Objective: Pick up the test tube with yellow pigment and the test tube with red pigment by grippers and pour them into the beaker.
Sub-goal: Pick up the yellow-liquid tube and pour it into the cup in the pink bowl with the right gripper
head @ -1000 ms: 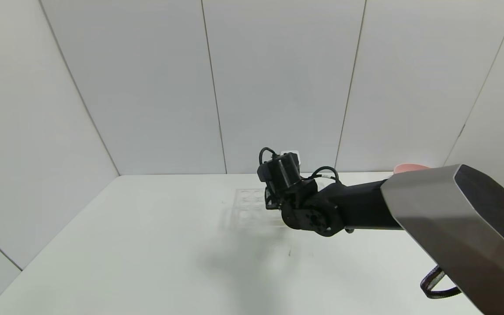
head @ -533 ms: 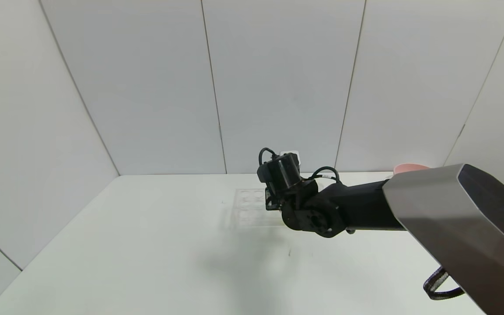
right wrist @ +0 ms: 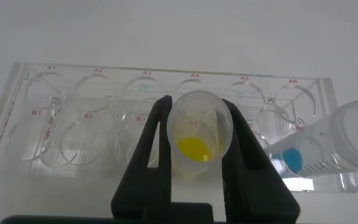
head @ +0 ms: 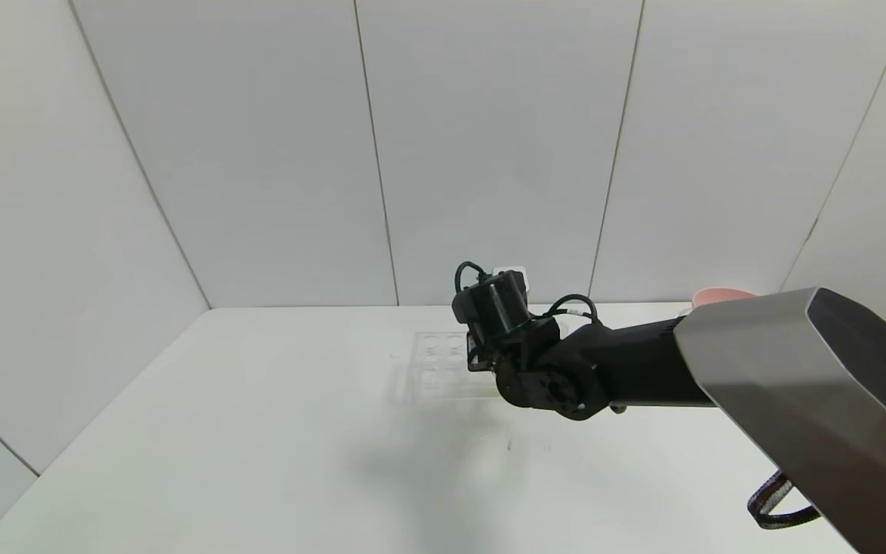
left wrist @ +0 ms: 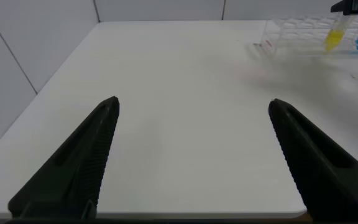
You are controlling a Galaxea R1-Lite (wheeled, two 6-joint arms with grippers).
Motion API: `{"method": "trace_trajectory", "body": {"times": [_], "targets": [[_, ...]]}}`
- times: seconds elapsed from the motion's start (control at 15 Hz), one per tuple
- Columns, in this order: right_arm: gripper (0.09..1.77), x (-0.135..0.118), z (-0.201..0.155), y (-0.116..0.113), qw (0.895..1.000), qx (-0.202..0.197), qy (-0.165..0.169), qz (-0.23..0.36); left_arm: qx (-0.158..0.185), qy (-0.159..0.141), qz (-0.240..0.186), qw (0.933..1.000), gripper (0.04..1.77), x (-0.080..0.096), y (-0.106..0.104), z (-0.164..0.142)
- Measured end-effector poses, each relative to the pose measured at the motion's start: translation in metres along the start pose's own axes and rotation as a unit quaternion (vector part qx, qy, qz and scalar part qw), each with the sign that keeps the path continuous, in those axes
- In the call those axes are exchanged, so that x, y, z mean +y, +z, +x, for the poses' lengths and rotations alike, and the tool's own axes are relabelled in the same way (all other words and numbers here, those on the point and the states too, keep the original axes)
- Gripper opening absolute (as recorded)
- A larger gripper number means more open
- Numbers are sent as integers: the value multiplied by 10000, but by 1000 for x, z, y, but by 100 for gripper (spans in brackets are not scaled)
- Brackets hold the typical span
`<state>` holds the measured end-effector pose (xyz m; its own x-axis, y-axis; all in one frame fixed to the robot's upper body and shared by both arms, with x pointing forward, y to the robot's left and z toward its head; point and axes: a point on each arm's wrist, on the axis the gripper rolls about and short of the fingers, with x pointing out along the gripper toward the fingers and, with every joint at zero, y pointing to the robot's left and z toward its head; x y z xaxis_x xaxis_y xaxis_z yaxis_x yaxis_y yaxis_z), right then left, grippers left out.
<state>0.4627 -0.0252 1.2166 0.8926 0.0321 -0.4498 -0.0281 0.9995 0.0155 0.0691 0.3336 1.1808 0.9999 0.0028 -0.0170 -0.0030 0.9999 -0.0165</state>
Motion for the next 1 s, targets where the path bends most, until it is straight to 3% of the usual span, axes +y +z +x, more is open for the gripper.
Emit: {"method": "trace_trajectory", "body": {"times": [0.2,0.67,1.0], "targets": [[52,-1,-6,8,10000,-78,33,-50,0,0,0,10000,172,0,0,0],[52,-9,-46,53,9980,-567,208,-158,0,0,0,10000,172,0,0,0],[52,-12,-57,64,9972,-692,258,-81,0,0,0,10000,172,0,0,0]]}}
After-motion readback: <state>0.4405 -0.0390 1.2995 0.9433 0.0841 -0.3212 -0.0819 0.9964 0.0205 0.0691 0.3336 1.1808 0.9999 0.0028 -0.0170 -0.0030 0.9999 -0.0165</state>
